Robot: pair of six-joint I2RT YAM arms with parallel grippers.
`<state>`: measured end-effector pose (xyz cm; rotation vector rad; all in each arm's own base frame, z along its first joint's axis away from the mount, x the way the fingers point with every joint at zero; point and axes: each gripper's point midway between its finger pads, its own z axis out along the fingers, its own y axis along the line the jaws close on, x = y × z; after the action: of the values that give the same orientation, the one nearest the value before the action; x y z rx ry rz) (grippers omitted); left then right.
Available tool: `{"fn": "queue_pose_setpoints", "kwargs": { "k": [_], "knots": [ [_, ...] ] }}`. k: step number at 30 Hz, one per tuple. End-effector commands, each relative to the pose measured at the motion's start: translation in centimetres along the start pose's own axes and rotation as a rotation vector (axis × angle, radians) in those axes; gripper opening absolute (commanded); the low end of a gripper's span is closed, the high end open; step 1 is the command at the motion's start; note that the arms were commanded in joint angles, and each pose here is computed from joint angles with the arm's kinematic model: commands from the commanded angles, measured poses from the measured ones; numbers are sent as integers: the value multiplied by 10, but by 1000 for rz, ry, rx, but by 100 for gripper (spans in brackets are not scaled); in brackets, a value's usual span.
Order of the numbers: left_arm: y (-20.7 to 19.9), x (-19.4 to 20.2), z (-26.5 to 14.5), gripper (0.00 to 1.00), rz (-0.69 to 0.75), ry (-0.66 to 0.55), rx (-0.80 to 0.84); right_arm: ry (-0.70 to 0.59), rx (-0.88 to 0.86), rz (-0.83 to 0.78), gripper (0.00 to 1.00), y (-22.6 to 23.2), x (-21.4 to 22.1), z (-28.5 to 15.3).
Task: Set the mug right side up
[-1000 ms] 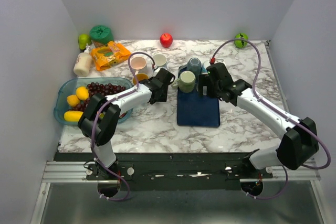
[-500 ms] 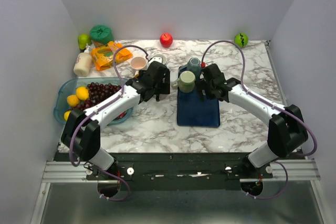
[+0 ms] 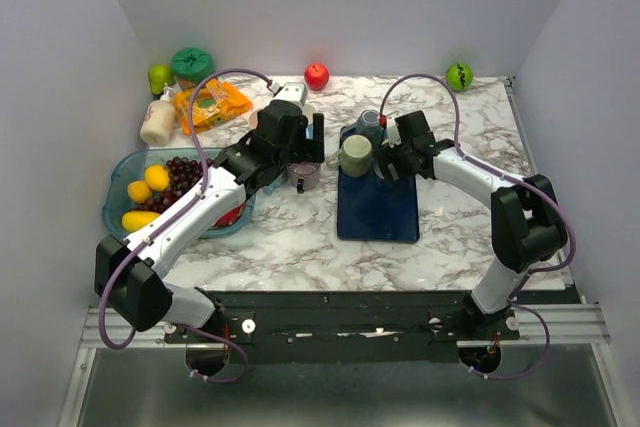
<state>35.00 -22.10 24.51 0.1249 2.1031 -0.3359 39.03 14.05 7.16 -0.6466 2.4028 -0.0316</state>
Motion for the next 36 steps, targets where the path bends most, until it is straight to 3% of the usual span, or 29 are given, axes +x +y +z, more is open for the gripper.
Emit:
{"fn": "queue_pose_setpoints", "kwargs": {
  "k": [1, 10, 20, 36],
  "knots": [
    [-14, -20, -12, 99, 24, -46, 78, -121, -63, -65, 94, 1, -30, 11],
    [-13, -14, -11, 99, 33, -28, 75, -133, -152, -59, 86, 18, -28, 15],
    [-13, -12, -11, 99, 27, -25, 87, -60, -173, 3, 62, 25, -10, 12],
    [-13, -12, -14, 99, 7, -30, 92, 29, -126, 50, 55, 20, 7, 23]
  ]
}}
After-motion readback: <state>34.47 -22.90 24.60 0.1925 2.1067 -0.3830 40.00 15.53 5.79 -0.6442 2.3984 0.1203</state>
